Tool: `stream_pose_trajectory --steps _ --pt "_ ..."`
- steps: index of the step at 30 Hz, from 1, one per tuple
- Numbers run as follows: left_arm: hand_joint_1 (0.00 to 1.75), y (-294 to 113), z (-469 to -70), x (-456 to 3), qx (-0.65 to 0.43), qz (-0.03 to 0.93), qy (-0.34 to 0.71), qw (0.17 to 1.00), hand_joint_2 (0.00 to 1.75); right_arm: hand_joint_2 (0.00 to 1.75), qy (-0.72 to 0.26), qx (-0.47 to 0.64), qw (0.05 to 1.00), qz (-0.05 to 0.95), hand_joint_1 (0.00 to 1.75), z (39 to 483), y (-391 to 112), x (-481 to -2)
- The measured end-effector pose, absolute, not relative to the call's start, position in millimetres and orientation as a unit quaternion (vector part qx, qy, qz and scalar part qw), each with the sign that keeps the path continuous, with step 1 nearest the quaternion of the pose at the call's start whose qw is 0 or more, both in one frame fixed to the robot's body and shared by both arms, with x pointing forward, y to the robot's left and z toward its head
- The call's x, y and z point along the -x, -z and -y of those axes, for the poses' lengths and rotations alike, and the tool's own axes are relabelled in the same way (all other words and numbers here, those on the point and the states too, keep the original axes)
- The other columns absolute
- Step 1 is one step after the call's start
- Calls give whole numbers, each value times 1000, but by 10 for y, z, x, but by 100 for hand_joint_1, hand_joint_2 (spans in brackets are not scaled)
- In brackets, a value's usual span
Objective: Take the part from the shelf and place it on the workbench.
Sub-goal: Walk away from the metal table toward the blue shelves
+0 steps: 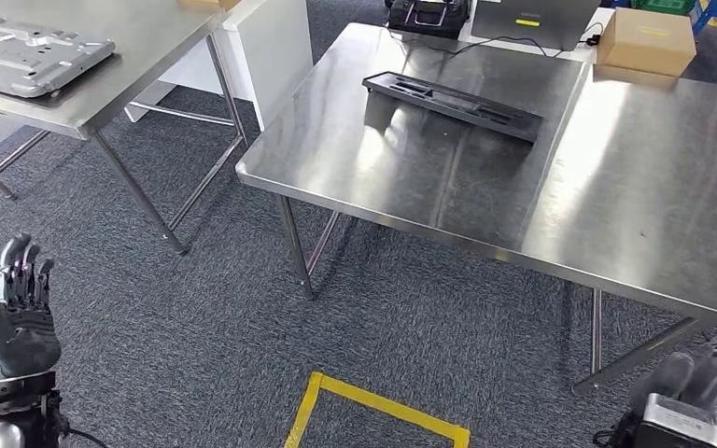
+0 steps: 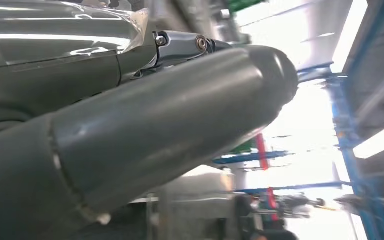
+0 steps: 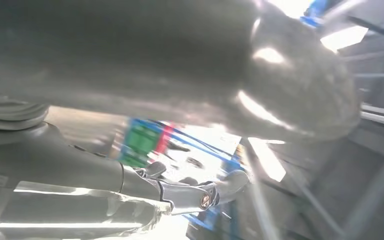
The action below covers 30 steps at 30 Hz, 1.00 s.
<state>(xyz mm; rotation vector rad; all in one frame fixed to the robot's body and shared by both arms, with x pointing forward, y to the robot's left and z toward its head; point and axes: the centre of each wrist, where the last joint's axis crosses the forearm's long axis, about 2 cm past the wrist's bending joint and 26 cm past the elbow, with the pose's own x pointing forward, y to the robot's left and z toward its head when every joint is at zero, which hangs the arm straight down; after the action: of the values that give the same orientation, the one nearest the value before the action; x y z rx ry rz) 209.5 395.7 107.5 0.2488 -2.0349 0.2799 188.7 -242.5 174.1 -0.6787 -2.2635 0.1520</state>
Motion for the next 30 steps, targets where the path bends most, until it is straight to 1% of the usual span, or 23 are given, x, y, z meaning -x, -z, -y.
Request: stream_pose_trajectory --steps 2,4,7,9,12,14,18,21,26,30 --pt "0 -855 -3999 -2083 -125 820 -127 544 0 0 -57 259 442 857 0 2419 -1534 -1908" --pt "0 -528 -4059 -2057 -172 779 -140 586 0 0 -52 271 518 809 0 2468 -1179 -1962" --pt "0 -13 -4113 -1931 -251 700 -154 651 0 0 -44 337 605 720 0 2659 -515 -2016" --pt "0 291 -4079 -1773 -277 633 -167 704 0 0 -55 374 652 657 0 2837 -96 -1989" --pt "0 657 -3935 -1402 -288 503 -196 791 0 0 -53 387 753 530 0 3023 426 -1734" --pt "0 815 -3798 -1154 -278 416 -218 838 0 0 -50 382 814 436 0 3021 654 -1481" --pt "0 1000 -3443 -779 -241 244 -248 906 0 0 -79 344 900 256 0 2860 903 -1052" --pt "0 1056 -3212 -624 -218 149 -252 931 0 0 -86 300 939 143 0 2774 989 -835" --pt "0 1082 -3016 -507 -212 68 -254 941 0 0 -105 267 957 41 0 2677 1040 -664" --pt "0 1091 -2917 -426 -218 31 -246 944 0 0 -112 258 959 25 0 2648 1052 -611"
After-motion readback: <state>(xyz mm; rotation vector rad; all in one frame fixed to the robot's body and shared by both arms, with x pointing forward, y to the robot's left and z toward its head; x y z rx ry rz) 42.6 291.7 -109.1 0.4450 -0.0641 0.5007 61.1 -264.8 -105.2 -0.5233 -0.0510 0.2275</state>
